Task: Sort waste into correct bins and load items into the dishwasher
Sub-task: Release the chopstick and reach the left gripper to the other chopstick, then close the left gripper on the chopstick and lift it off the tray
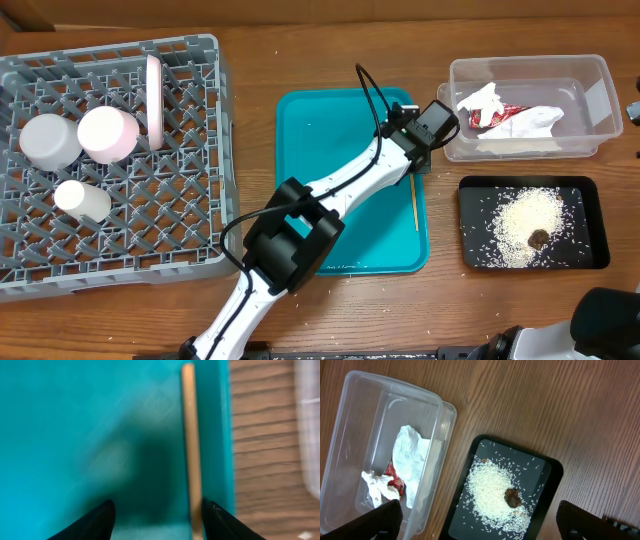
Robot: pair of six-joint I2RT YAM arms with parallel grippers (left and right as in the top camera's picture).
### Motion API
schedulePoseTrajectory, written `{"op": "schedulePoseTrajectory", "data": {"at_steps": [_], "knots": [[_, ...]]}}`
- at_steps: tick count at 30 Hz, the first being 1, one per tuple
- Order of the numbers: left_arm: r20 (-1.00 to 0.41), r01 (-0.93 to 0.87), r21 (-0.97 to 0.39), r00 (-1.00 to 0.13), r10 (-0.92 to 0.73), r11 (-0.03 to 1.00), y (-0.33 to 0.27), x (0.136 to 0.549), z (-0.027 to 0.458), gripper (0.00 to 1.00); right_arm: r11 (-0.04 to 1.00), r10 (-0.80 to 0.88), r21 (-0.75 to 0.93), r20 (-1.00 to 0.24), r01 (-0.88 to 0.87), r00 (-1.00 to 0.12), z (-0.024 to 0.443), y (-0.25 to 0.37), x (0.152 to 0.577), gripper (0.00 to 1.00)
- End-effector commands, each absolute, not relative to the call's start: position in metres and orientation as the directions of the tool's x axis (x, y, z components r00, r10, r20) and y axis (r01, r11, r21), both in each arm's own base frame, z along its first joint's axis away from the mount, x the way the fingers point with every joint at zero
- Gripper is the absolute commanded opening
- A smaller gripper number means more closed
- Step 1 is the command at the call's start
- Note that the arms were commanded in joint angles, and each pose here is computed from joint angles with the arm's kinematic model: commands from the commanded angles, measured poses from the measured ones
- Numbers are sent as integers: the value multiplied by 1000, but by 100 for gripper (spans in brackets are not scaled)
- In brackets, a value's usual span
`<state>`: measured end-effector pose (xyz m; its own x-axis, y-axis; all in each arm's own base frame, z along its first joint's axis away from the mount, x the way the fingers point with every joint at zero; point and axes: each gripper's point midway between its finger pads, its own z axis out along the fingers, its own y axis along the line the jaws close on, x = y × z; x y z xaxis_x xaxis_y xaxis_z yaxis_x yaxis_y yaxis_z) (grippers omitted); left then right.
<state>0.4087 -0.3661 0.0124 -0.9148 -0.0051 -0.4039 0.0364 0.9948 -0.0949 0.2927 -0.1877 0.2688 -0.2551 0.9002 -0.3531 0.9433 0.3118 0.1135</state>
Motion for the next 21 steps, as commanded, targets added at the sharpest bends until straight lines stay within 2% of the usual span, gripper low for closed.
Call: {"op": "schedulePoseTrajectory", "data": {"at_steps": [1,5,8,11,12,17,21], "knots": [[-359,39,-49,-933,19,998,-362,401,-22,59,312,893,121,-375,942,-248,276,-191,294,100],[-338,73,-14,-939,64,997,-358,397,-36,56,312,893,121,-375,942,-248,276,-191,294,100],[-334,108,7,-937,104,994,-357,395,-37,51,312,893,121,-375,942,-248,276,-191,294,100],[-317,113,21,-942,114,993,-353,392,-38,39,312,893,121,-375,942,-248,276,-191,294,100],[-310,111,28,-944,115,993,-351,392,-38,31,312,893,121,-375,942,-248,276,-191,294,100],[-279,108,59,-953,121,992,-340,391,-33,8,312,893,121,-375,942,-248,276,-191,294,100],[-266,87,68,-959,102,994,-331,399,-18,4,313,893,122,-375,942,-248,276,-191,294,100]]}}
